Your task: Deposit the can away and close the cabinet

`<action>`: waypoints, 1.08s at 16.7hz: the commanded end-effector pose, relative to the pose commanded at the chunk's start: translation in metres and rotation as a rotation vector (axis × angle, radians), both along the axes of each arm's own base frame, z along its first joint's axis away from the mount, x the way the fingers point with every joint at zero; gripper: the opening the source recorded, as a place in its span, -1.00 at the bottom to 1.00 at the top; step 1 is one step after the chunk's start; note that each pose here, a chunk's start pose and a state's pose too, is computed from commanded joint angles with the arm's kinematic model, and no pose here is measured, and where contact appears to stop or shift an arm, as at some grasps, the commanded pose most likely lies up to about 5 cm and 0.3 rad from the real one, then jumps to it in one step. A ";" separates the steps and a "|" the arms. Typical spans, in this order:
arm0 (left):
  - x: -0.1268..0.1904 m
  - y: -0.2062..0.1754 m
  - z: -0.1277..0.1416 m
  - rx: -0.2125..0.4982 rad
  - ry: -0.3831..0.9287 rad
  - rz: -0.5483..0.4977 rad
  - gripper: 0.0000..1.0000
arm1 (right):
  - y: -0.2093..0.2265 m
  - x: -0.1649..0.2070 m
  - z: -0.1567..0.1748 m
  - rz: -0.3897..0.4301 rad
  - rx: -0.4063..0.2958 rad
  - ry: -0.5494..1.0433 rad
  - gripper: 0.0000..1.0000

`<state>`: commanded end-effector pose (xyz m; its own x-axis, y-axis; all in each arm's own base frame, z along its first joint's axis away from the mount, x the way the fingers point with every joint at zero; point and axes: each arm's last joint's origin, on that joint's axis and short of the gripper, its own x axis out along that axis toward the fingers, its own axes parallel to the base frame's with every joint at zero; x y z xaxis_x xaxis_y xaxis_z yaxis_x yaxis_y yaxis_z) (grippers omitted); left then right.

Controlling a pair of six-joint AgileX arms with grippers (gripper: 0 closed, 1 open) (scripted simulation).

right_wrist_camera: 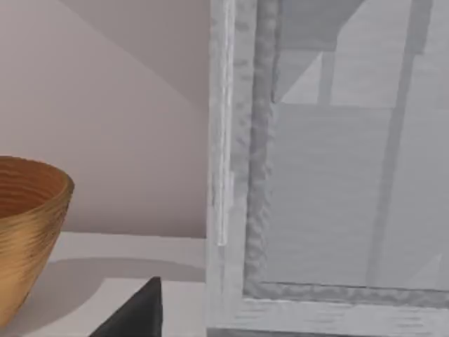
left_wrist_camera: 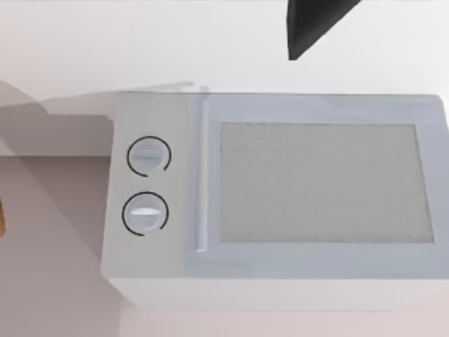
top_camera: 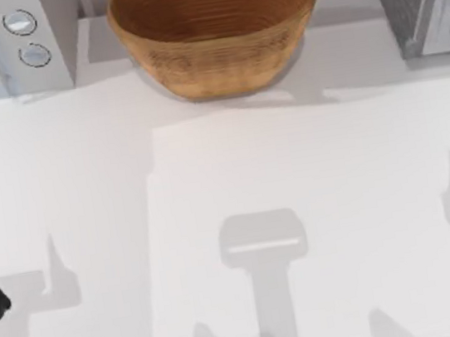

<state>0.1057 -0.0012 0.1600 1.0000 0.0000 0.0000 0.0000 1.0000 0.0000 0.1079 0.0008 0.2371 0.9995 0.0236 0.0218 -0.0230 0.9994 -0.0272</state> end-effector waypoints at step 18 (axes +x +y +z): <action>0.000 0.000 0.000 0.000 0.000 0.000 1.00 | -0.012 0.006 -0.062 -0.013 0.020 0.002 1.00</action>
